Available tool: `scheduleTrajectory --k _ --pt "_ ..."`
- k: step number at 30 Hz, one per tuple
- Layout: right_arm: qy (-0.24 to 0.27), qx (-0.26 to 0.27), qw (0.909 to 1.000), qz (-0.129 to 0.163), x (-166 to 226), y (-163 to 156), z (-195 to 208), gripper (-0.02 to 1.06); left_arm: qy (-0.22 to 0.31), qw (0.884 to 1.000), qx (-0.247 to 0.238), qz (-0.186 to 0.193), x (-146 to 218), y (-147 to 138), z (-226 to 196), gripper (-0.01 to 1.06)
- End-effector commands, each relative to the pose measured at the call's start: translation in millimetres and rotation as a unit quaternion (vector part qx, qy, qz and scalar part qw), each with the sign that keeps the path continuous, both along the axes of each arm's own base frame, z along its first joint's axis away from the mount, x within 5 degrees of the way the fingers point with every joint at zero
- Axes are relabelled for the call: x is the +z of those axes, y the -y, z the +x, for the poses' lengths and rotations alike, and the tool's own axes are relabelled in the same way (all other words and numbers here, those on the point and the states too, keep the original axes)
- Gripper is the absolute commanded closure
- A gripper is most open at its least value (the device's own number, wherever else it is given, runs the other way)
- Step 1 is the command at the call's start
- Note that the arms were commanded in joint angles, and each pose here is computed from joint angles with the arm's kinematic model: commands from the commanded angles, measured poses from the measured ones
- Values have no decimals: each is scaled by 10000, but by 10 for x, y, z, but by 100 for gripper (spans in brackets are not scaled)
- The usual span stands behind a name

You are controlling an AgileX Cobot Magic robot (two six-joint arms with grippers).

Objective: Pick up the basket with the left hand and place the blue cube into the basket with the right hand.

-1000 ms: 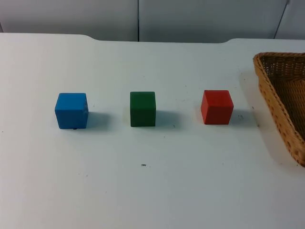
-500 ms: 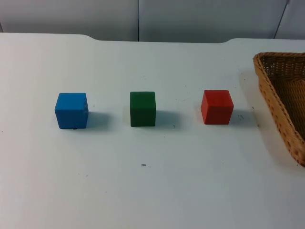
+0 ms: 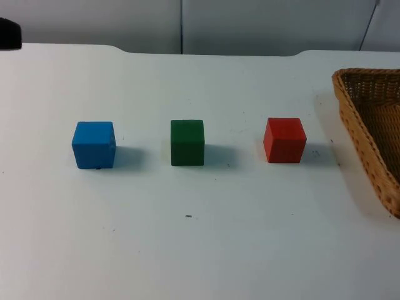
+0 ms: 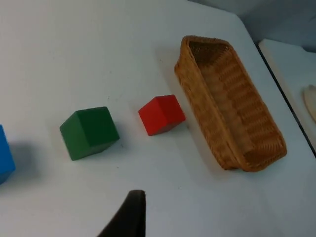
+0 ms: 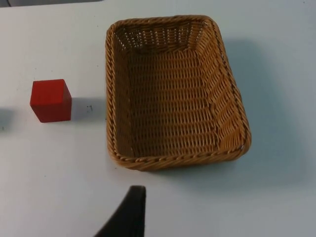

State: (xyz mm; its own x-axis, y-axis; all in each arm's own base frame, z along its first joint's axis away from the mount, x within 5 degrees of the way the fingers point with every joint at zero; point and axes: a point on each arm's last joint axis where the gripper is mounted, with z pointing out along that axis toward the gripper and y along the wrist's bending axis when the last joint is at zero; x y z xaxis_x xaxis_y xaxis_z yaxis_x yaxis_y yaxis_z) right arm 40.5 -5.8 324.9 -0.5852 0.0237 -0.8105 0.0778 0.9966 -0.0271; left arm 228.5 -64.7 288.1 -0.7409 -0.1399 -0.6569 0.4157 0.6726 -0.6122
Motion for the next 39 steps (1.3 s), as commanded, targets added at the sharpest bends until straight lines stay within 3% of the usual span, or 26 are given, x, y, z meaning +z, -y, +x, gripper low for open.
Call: scheduleTrajectory --k 1,8,17,21,31,39 --pt "41 -37 10000 12 26 2 15 1 76 9997 -200 -76 46 105 93 1" --pt "39 -32 10000 20 26 1 17 1 51 9975 -709 47 63 571 438 1" --pt "-25 -35 10000 24 17 1 10 1 -370 9921 -1170 242 -254 1171 786 1" --pt "-124 -40 9999 31 2 1 -1 1 -554 9850 -1593 366 -448 1603 945 1" --pt "-196 -57 9998 54 -8 0 -9 1 -766 9735 -1983 843 -733 2338 1208 1" --pt "-239 -79 9996 83 -15 0 -15 1 -1114 9644 -2217 913 -1028 2730 1318 1"
